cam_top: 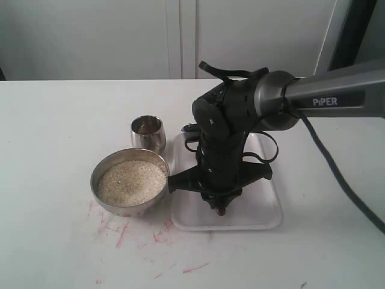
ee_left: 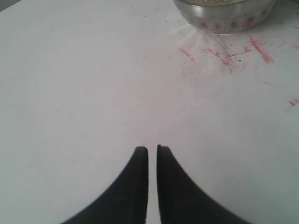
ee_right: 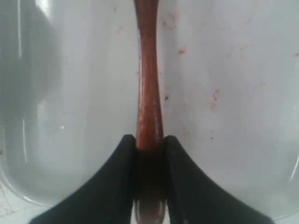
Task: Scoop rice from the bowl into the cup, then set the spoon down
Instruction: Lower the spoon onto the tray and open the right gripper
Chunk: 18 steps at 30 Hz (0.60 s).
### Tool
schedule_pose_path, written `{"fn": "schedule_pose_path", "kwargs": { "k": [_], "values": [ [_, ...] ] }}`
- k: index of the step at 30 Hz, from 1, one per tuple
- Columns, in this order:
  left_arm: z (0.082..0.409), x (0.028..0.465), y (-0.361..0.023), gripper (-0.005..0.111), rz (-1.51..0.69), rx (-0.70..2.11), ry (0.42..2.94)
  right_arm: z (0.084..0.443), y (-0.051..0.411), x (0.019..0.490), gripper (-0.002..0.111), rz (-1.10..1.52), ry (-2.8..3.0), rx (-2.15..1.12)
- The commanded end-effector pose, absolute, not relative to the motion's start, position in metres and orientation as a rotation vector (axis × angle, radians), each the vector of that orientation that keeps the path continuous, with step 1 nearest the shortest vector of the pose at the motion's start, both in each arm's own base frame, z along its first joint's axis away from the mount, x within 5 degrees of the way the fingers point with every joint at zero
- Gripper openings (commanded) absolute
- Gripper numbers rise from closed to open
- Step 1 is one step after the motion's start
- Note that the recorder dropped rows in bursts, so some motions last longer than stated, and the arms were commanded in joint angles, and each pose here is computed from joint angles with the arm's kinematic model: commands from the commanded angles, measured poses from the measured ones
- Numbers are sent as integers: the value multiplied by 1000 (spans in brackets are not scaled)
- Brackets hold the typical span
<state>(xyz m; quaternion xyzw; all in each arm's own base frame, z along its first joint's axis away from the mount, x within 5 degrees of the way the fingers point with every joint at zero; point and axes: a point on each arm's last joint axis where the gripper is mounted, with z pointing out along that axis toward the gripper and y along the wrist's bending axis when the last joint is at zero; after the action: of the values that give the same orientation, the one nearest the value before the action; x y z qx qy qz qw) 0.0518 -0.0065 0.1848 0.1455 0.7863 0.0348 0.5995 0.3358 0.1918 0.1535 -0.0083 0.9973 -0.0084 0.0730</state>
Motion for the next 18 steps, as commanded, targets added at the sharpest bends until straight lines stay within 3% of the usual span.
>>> {"fn": "schedule_pose_path", "kwargs": {
  "k": [1, 10, 18],
  "values": [
    [178, 51, -7, 14, 70, 347, 1869, 153, 189, 336, 1, -51, 2995, -80],
    [178, 51, -7, 14, 70, 347, 1869, 153, 188, 335, 23, -65, 3008, -88],
    [178, 51, -7, 14, 70, 347, 1869, 153, 187, 334, 30, -68, 3012, -88]
  ]
}}
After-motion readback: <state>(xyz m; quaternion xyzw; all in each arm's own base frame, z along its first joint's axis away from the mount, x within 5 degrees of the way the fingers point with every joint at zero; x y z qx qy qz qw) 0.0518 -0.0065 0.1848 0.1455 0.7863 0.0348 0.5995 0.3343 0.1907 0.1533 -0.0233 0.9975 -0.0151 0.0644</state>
